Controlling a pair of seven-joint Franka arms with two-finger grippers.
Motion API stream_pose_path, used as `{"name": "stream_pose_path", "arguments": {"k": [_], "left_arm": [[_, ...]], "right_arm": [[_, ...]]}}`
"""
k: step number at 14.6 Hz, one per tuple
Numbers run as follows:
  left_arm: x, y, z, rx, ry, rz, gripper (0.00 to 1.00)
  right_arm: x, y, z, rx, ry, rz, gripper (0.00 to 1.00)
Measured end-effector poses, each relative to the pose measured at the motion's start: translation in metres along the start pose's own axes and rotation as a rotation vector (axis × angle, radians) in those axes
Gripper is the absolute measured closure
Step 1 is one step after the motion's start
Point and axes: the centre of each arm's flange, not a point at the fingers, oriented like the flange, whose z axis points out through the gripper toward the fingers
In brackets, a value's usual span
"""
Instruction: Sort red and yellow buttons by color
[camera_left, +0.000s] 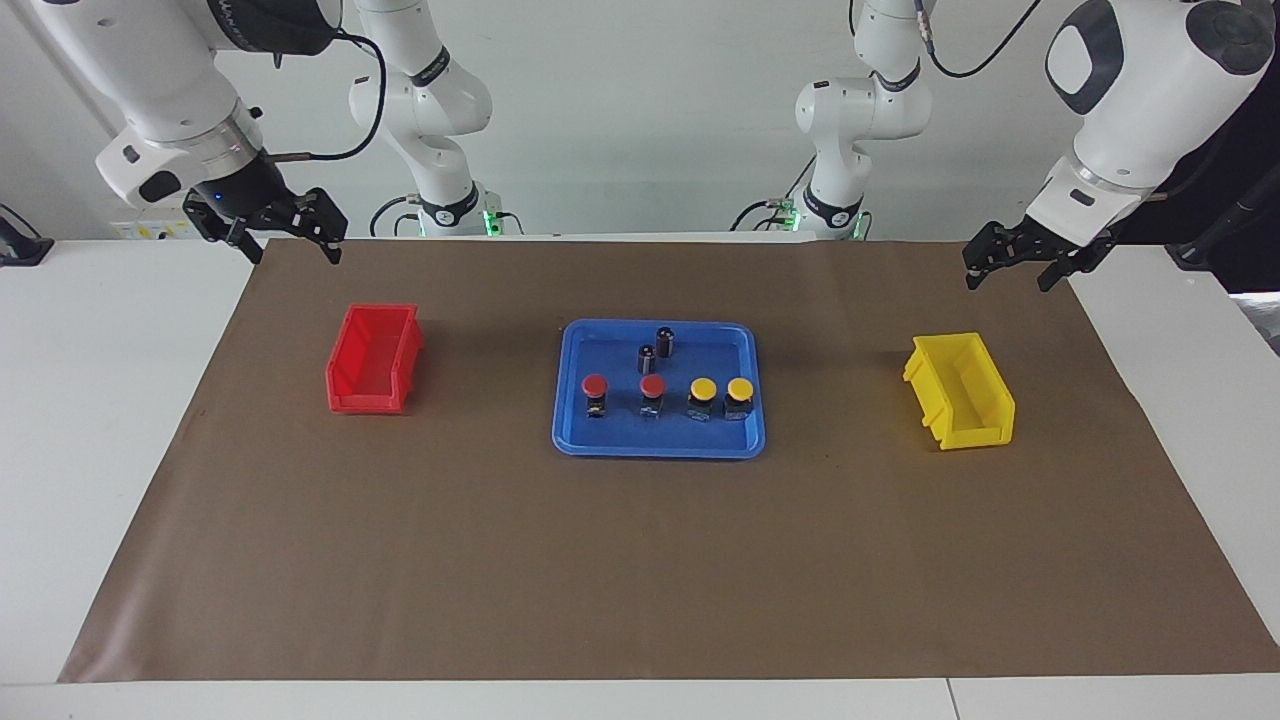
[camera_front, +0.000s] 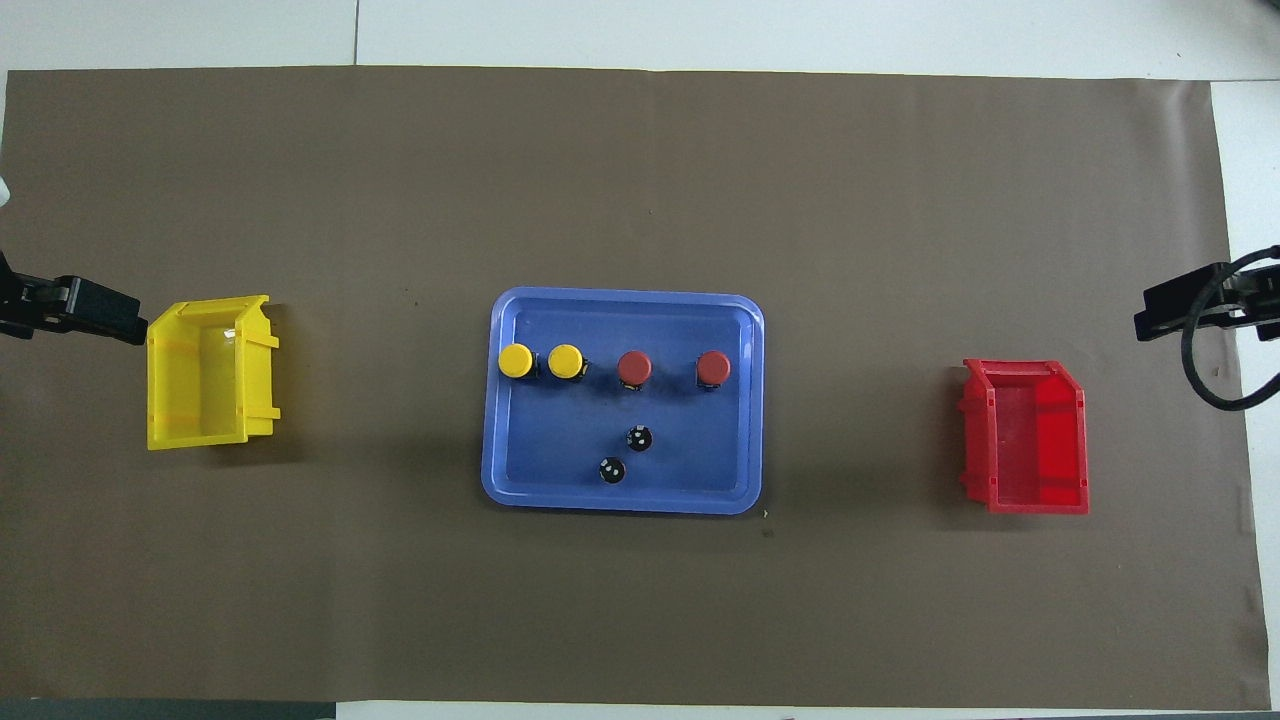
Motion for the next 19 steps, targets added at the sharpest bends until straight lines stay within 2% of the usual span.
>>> {"name": "stream_pose_path", "arguments": {"k": [6,9,11,14,19], "left_arm": [[0.001,0.0,-0.001,0.001,0.006,0.0,0.0],[0.001,0.0,0.0,0.001,0.006,0.0,0.0],[0.001,0.0,0.0,0.001,0.006,0.0,0.0],[0.001,0.0,0.001,0.0,0.003,0.0,0.0],[-0.001,-0.001,0.003,0.0,0.004,-0.002,0.0]], "right_arm": [[0.014,-0.097,0.008,-0.011,0.02,0.007,0.0],[0.044,-0.168,0.028,0.028,0.049,0.063,0.0],[0.065,-0.225,0.055,0.05,0.094,0.088,0.0],[0.073,-0.288,0.118,0.051,0.095,0.061,0.0],[0.057,-0.306,0.198,0.061,0.124,0.034,0.0]]}}
